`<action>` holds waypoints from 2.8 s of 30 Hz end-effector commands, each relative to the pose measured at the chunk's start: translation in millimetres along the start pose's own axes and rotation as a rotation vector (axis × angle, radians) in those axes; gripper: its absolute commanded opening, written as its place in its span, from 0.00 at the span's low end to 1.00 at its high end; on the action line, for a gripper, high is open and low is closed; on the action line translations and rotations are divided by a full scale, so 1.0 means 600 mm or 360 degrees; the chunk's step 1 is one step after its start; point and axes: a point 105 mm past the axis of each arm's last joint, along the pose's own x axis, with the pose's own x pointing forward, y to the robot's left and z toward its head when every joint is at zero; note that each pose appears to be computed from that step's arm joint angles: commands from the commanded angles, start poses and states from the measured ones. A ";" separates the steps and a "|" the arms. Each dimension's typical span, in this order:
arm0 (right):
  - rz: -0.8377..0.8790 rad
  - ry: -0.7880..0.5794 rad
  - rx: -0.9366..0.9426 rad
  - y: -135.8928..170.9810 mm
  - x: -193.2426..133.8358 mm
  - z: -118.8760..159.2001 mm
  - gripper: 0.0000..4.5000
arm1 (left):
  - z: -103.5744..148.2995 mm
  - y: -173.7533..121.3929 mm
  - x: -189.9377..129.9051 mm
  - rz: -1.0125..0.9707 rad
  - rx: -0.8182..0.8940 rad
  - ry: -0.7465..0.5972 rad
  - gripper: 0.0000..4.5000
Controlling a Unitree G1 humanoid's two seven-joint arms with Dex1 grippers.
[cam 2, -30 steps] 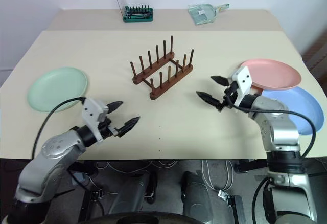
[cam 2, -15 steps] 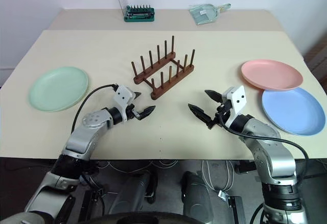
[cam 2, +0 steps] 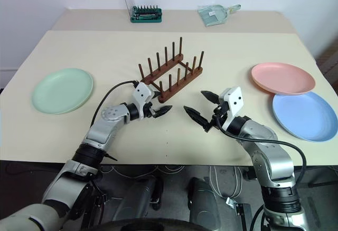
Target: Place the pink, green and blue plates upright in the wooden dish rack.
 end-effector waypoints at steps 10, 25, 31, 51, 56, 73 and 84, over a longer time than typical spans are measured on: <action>0.0004 0.0183 -0.0120 -0.014 -0.031 -0.023 1.00 | -0.008 -0.036 -0.015 -0.0171 0.0116 -0.0004 0.17; -0.0090 0.0426 -0.0177 -0.036 -0.108 -0.054 1.00 | 0.006 -0.054 -0.053 -0.0710 0.0210 0.0011 0.17; -0.0104 0.0462 -0.0183 -0.045 -0.117 -0.062 1.00 | -0.009 -0.035 -0.054 -0.0574 0.0205 0.0058 0.82; -0.0206 0.0683 -0.0338 -0.094 -0.117 -0.097 0.00 | -0.027 -0.106 -0.081 -0.0551 0.0089 0.0159 0.09; -0.0231 0.0697 -0.0394 -0.103 -0.108 -0.105 0.00 | -0.034 -0.082 -0.056 -0.0331 0.0106 0.0168 0.09; -0.0213 0.0630 -0.0455 -0.104 -0.076 -0.100 0.00 | -0.036 -0.036 -0.055 -0.0067 0.0092 0.0140 0.09; -0.0186 0.0624 -0.0493 -0.102 -0.080 -0.086 0.00 | -0.033 -0.045 -0.058 -0.0117 0.0082 0.0108 0.09</action>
